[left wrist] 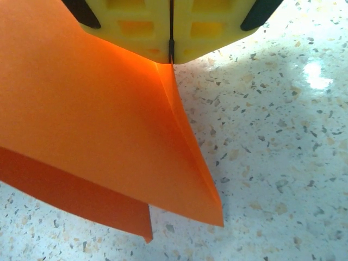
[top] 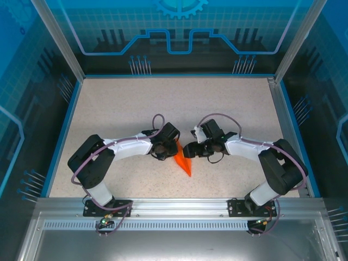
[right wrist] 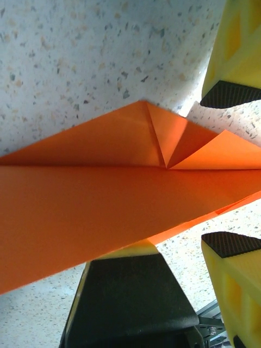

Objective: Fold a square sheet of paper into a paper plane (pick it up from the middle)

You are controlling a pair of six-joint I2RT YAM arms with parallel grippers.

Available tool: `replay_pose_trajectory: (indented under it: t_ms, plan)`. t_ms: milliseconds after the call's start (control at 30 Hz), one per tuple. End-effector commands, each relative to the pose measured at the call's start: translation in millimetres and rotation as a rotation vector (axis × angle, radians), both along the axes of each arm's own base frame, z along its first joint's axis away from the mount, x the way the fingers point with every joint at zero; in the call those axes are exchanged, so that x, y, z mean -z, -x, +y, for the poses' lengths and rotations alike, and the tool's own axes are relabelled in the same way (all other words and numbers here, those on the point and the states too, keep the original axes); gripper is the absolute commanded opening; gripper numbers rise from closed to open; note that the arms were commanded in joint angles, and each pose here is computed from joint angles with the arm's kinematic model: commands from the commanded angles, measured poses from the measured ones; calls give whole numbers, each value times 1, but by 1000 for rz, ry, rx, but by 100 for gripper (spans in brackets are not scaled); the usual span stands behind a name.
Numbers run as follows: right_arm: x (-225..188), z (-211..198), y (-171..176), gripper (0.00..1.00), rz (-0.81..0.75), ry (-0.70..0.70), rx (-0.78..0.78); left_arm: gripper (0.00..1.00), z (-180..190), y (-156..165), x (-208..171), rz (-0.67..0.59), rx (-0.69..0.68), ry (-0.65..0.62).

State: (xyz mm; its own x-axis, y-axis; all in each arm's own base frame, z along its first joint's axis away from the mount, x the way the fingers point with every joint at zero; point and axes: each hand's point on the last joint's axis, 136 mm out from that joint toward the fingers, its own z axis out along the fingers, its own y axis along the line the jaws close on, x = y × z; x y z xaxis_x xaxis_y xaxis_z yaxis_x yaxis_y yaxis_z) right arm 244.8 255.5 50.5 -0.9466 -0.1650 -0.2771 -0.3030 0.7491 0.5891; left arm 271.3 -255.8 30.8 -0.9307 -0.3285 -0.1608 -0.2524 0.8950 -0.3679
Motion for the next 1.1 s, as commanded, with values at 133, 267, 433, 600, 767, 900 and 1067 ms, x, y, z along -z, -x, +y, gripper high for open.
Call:
replay_pose_trajectory:
  t_ms: [133,267,433,600,767,900,1067]
  plan:
    - [10,-3,3,68,6,74,-11,8,1,2,-3,-3,15,16]
    - [6,12,11,69,40,-13,-73,9,4,4,-1,5,8,7]
    - [4,27,25,68,72,-88,-123,9,5,6,1,8,8,6]
    - [9,26,31,66,56,-43,-143,9,6,4,-1,2,4,9]
    - [16,24,32,60,38,10,-142,9,5,3,-4,-2,2,12]
    - [27,18,28,52,11,101,-135,10,4,2,-5,-5,1,20]
    - [33,20,30,42,-7,165,-161,10,3,3,-6,-6,4,25]
